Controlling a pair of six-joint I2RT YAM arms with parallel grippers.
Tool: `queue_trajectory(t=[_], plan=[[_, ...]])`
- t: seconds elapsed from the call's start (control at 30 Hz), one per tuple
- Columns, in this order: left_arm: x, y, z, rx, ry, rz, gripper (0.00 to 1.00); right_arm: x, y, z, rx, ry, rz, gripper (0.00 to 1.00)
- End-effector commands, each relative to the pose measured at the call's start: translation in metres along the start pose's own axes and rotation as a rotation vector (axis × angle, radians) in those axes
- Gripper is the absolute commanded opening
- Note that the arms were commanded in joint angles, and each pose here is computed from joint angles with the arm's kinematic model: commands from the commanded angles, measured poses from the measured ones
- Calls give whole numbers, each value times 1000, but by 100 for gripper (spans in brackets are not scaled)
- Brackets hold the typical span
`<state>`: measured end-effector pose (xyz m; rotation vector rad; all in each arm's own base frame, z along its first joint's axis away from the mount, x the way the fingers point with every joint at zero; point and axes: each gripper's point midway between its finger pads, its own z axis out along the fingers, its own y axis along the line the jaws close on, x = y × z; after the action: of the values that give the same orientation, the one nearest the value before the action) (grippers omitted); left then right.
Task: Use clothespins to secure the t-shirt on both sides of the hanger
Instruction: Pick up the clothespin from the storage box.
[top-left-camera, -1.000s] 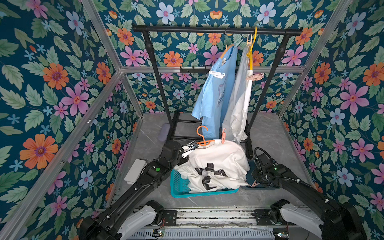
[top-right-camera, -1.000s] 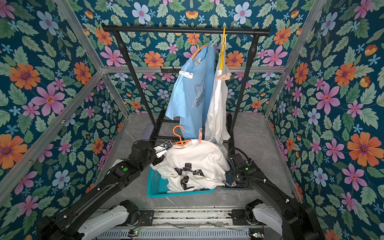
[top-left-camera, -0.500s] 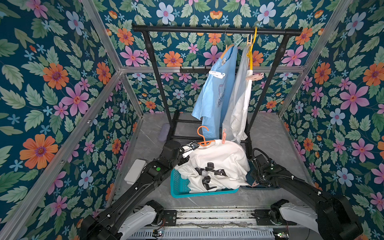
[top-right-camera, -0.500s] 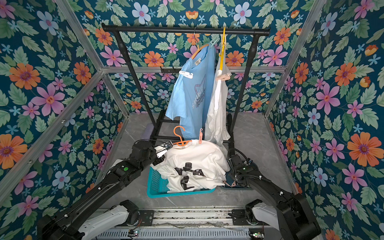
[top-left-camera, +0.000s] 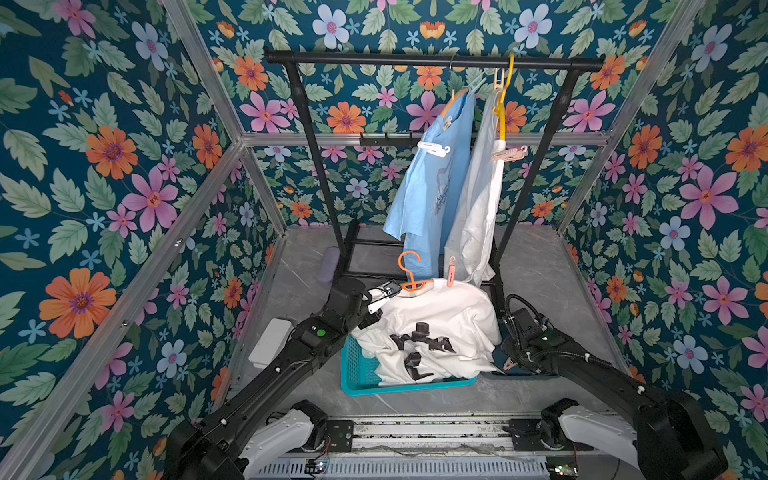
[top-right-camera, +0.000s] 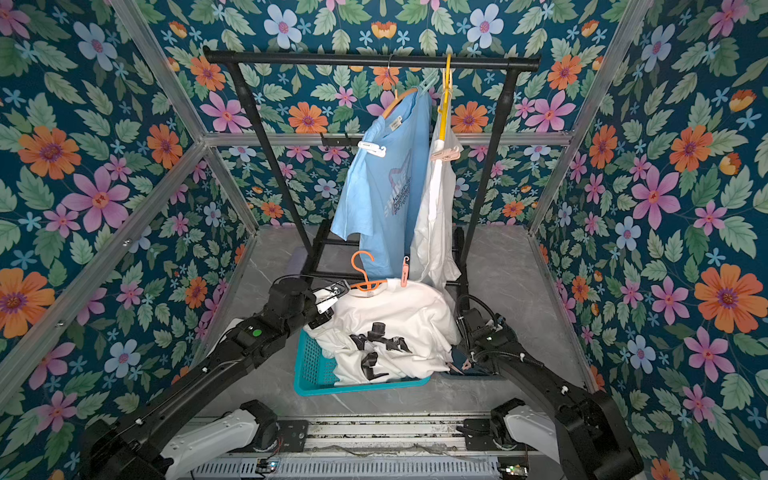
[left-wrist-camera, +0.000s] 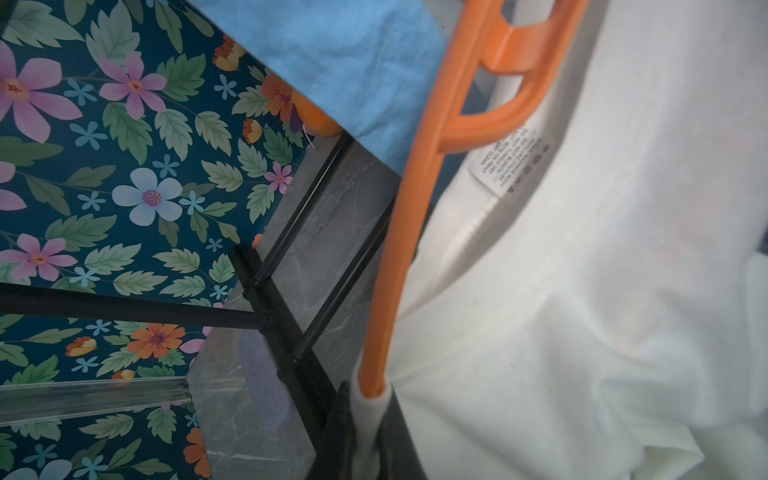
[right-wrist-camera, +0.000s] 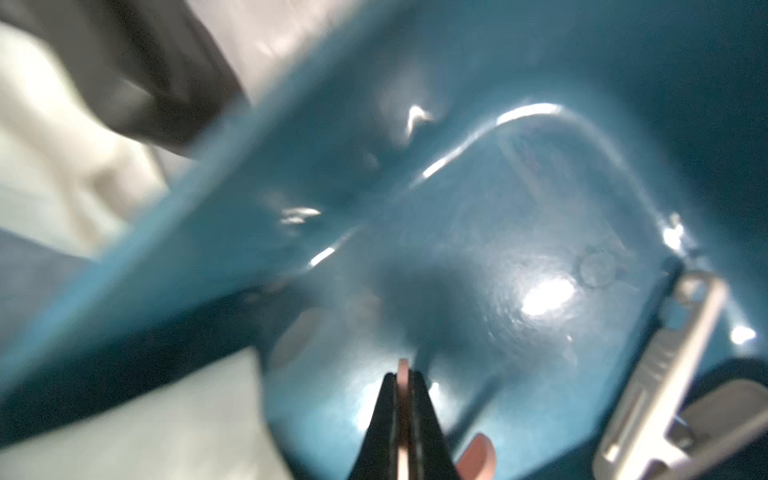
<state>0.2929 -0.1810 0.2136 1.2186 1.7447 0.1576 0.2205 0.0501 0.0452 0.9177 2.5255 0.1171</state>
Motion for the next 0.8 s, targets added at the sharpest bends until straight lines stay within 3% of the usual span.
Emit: queue_trajectory(t=[0.0,0.3,0.47,0.67,0.77], plan=[[-12,2,4,14,-37,-19,0,-19,-3,-18,-19,-104,-6,0],[-31,-2,8,81,-81,-8,0,-60,20,-97,-309,-361,-89,0],[-35,-7,17,115,-73,28,4,-75,56,-156,-559,-468,-179,0],[-15,-28,40,233,49,90,5,-73,103,-209,-829,-487,-309,0],[-9,-31,43,235,71,91,12,-69,119,-225,-922,-477,-343,0]])
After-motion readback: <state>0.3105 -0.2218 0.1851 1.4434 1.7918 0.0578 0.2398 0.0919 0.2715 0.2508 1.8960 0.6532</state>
